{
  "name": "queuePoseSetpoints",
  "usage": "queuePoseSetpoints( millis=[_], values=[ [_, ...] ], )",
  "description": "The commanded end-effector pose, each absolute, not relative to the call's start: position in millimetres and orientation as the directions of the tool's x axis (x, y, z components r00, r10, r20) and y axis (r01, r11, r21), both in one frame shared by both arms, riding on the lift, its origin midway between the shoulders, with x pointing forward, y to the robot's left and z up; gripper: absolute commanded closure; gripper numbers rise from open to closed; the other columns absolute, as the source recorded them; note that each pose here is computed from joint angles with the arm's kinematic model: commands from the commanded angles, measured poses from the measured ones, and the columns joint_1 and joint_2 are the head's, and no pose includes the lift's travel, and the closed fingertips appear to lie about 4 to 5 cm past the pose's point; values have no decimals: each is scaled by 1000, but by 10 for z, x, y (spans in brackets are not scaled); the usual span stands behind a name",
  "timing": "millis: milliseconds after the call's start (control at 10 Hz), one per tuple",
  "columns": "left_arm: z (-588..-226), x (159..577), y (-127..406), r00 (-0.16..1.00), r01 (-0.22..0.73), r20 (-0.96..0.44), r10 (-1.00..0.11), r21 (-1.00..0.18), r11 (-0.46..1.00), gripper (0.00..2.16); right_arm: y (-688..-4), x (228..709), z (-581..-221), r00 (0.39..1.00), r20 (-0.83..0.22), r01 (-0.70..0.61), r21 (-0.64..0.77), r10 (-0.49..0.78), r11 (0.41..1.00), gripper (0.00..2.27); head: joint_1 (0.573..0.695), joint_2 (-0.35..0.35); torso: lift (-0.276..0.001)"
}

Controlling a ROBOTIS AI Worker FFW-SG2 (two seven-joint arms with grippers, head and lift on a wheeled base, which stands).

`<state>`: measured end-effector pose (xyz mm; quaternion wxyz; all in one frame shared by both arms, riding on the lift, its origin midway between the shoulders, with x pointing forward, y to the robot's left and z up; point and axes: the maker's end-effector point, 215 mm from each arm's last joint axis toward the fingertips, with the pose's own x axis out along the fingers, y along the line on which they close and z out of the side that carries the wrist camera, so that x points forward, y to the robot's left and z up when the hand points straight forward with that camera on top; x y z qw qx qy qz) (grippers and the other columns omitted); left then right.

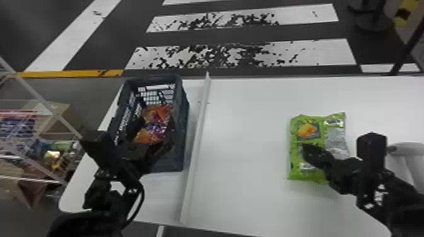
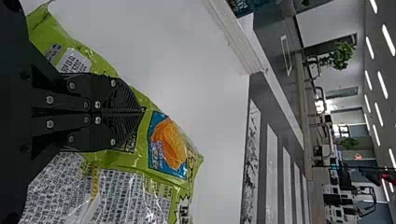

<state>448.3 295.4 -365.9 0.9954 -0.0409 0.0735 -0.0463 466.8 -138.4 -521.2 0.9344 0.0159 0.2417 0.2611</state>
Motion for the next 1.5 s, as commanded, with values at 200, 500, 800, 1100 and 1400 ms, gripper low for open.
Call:
queuePoseSetpoints(
  millis=[200, 500, 800, 1100, 1400],
  values=[
    [-3628, 4488, 2951, 986, 87, -137, -99, -87, 992, 100, -1408, 4817, -4519, 792, -350, -477, 155, 499, 865, 2246, 695, 190, -95],
    [-3625, 4489, 2954, 986, 89, -137, -100, -85, 992, 100, -1237, 4784, -4517, 767, -376, -500, 157, 519, 852, 2246, 695, 184, -95],
    [-3632, 4488, 2957, 985, 89, -139, -100, -84, 992, 100, -969, 4590, -4660, 725, -406, -537, 172, 556, 826, 2246, 695, 218, -95],
    [-3623, 4507, 2921, 985, 94, -135, -105, -88, 992, 100, -837, 4574, -4788, 693, -452, -560, 153, 562, 814, 2246, 695, 246, -95],
    [-3629, 4505, 2929, 985, 94, -137, -106, -87, 992, 100, -858, 4570, -5000, 670, -502, -560, 143, 547, 816, 2246, 695, 254, -95]
  ],
)
